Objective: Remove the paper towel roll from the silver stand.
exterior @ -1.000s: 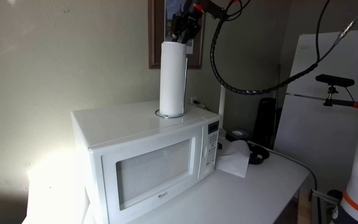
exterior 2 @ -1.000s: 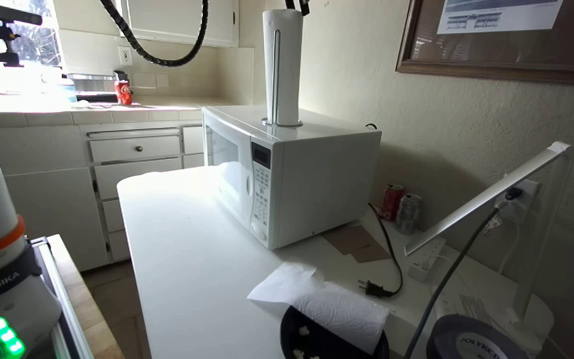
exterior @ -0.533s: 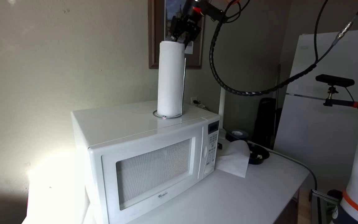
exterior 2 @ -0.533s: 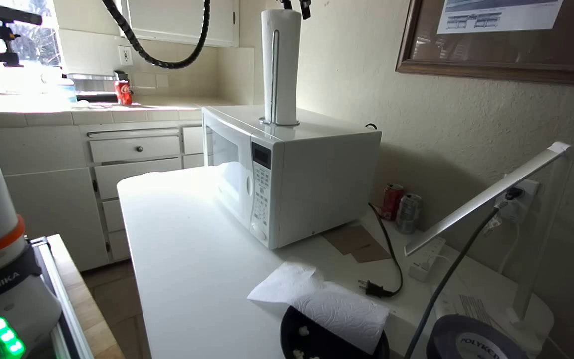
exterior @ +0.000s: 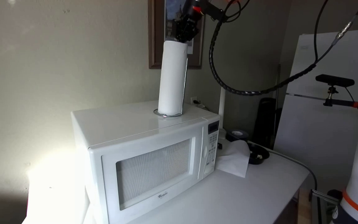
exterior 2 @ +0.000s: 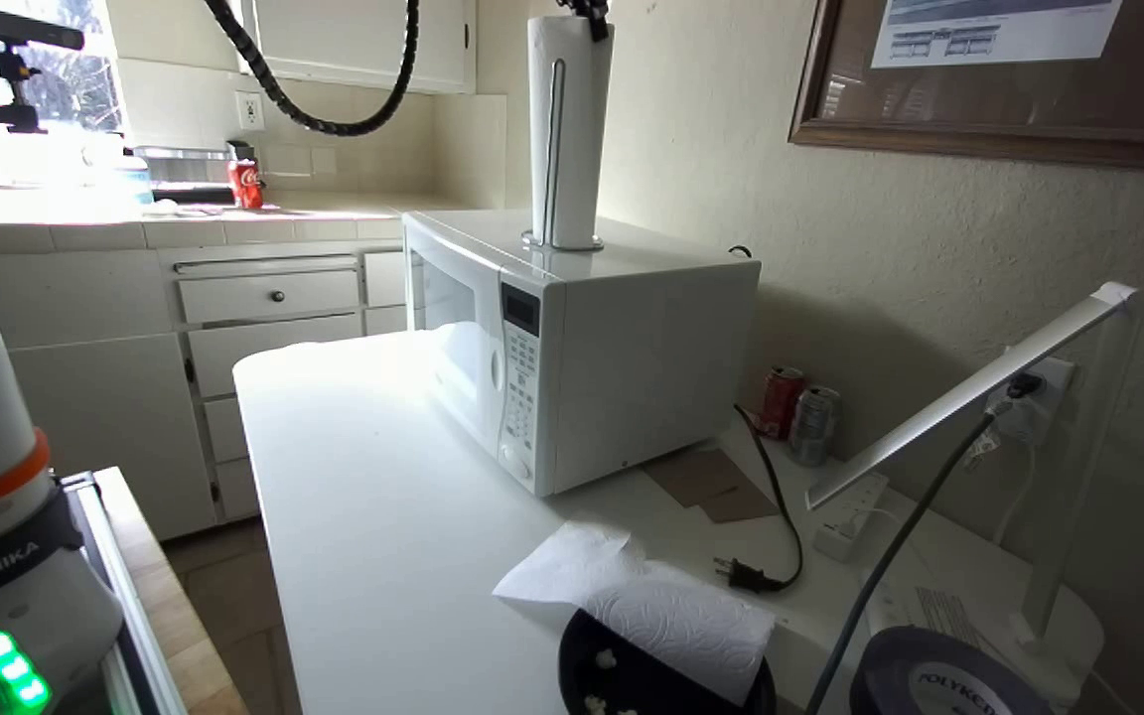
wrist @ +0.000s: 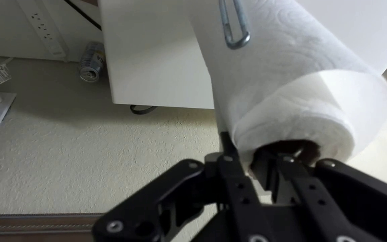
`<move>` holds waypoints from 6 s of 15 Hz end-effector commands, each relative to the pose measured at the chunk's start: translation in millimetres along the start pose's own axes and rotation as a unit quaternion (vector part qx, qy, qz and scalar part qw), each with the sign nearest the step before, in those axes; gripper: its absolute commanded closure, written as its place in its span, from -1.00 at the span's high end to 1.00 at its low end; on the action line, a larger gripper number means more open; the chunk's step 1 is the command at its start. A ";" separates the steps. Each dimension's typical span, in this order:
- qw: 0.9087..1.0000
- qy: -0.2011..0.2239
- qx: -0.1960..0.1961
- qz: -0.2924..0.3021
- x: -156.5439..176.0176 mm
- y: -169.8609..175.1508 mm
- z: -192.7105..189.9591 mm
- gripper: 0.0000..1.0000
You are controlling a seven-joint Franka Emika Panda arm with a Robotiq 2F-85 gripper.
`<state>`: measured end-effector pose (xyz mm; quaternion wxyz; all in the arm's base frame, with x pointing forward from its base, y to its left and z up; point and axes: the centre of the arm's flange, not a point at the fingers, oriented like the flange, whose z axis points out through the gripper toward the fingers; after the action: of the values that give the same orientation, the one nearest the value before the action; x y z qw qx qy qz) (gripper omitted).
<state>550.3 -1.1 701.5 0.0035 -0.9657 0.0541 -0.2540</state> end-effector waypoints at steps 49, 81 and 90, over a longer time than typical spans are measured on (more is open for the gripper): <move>0.994 0.103 -0.031 -0.029 -5.8 -26.9 -225.2 -0.93; 0.983 0.113 -0.109 0.090 -80.5 70.3 -332.3 -0.93; 0.971 0.047 -0.154 0.176 -124.6 124.3 -307.7 -0.93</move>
<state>290.6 -98.9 931.8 -0.0961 -0.9186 0.2342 -0.3035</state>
